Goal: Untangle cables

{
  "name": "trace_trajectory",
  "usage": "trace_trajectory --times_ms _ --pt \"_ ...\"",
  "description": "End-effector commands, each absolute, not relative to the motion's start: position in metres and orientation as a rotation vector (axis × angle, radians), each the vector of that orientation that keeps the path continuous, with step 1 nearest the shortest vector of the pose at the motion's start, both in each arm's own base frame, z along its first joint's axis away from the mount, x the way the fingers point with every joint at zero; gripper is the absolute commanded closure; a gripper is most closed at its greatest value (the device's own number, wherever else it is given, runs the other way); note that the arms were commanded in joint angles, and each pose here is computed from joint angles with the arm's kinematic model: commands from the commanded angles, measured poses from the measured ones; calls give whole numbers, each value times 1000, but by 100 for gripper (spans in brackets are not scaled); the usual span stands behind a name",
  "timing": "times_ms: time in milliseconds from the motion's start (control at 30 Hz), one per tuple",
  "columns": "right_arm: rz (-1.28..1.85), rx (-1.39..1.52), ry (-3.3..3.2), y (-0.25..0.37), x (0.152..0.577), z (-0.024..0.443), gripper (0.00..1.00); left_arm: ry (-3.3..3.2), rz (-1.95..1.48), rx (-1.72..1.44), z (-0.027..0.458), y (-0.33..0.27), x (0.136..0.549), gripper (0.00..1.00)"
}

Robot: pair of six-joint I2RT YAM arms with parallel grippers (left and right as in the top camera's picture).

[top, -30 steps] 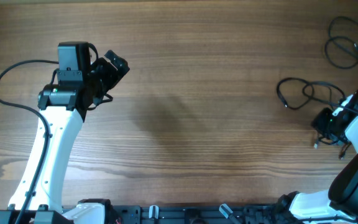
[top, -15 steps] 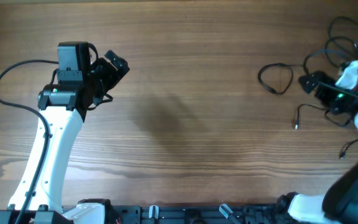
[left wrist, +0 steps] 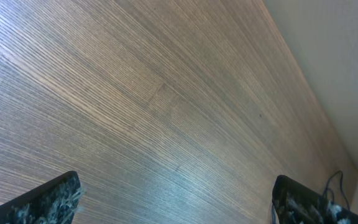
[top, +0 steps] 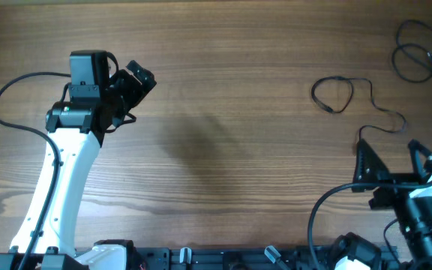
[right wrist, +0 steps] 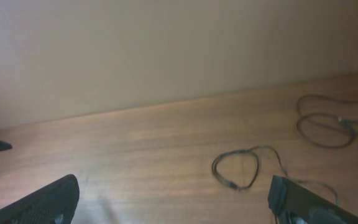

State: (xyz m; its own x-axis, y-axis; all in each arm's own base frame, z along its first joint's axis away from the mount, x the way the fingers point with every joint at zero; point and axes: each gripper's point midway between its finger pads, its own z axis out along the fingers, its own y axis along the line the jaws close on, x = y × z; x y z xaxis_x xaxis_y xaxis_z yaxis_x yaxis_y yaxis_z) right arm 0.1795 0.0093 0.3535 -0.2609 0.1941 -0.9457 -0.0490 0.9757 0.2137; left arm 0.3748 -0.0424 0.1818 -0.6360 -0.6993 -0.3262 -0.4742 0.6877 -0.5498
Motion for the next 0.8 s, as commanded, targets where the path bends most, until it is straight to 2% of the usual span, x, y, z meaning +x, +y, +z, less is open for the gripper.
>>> trace_trajectory --times_ms 0,100,300,433,600,767 --pt "298 169 1838 15 173 347 0 2361 -557 -868 188 -42 375 0" --pt "438 325 1863 19 170 339 0 2361 -557 -868 188 -42 375 0" --pt "412 324 1876 17 170 336 0 2361 -557 -868 188 -42 375 0" --pt "283 137 1899 18 169 333 0 2361 -557 -868 188 -42 375 0" --pt "264 -83 1899 35 167 333 0 2361 -557 -868 188 -42 375 0" --pt "252 -154 1877 38 173 326 0 2361 -557 -868 188 -42 375 0"
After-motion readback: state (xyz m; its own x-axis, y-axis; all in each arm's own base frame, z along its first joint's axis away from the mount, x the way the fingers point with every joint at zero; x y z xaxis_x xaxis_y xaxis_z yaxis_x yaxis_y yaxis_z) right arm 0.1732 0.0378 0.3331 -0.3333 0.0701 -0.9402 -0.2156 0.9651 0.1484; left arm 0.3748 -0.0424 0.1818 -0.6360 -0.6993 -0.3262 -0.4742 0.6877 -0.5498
